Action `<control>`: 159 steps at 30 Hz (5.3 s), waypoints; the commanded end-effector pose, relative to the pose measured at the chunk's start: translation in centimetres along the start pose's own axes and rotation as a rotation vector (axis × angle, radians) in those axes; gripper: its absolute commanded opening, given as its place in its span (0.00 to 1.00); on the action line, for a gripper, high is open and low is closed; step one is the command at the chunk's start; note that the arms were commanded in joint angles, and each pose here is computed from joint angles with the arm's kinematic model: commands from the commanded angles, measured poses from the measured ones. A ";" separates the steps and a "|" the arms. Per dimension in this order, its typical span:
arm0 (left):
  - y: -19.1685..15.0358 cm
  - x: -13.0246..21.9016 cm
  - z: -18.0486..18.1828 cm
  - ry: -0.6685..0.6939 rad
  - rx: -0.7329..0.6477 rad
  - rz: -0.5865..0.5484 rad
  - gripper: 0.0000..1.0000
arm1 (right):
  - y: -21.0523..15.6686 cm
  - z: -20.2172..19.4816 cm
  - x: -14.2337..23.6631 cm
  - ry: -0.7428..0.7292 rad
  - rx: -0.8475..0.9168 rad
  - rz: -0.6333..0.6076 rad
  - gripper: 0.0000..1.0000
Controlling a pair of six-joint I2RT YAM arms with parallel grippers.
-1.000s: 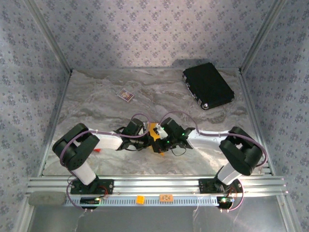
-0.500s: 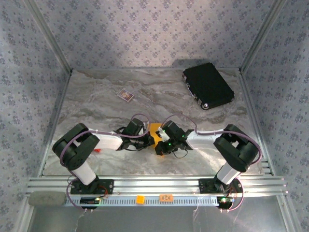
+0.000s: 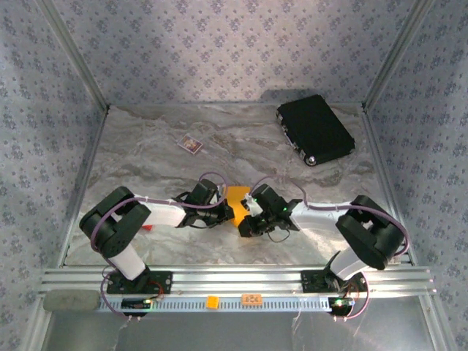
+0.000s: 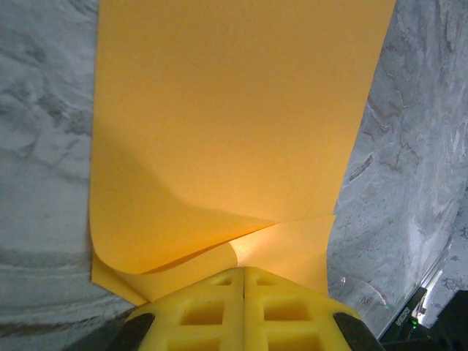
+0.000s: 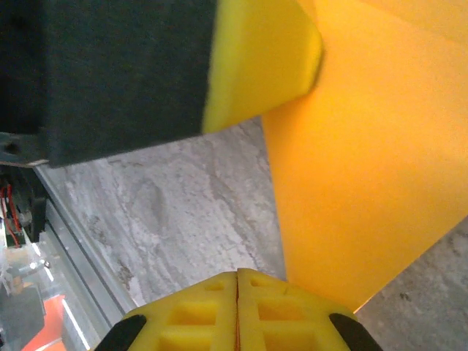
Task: Fold a paper plane with a square sheet of paper (pick it up from the middle)
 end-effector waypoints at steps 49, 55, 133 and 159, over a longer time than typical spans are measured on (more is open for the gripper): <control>-0.2 -0.3 2.4 0.093 0.018 -0.017 0.00 | 2.6 1.0 0.3 -0.021 -0.096 0.041 0.10; -0.3 -0.2 2.4 0.093 0.016 -0.017 0.00 | 2.1 -0.9 -1.7 -0.052 -0.145 0.078 0.10; 1.6 1.3 3.7 0.152 0.050 -0.131 0.00 | -2.8 -5.1 -1.6 -0.104 -0.294 0.129 0.00; 2.5 5.0 -2.4 -0.039 -0.073 -0.167 0.05 | -2.3 -4.8 -1.4 -0.074 -0.269 0.136 0.00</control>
Point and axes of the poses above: each hand's point on the last joint's axis, 136 mm out from that joint toward the fingers, its own x axis back along the fingers, its own z axis along the line the jaws close on, y = z × x, the point moved 4 cm from there along x, back along the fingers, and after that the axes turned 7 degrees about x, right-handed, at the moved point
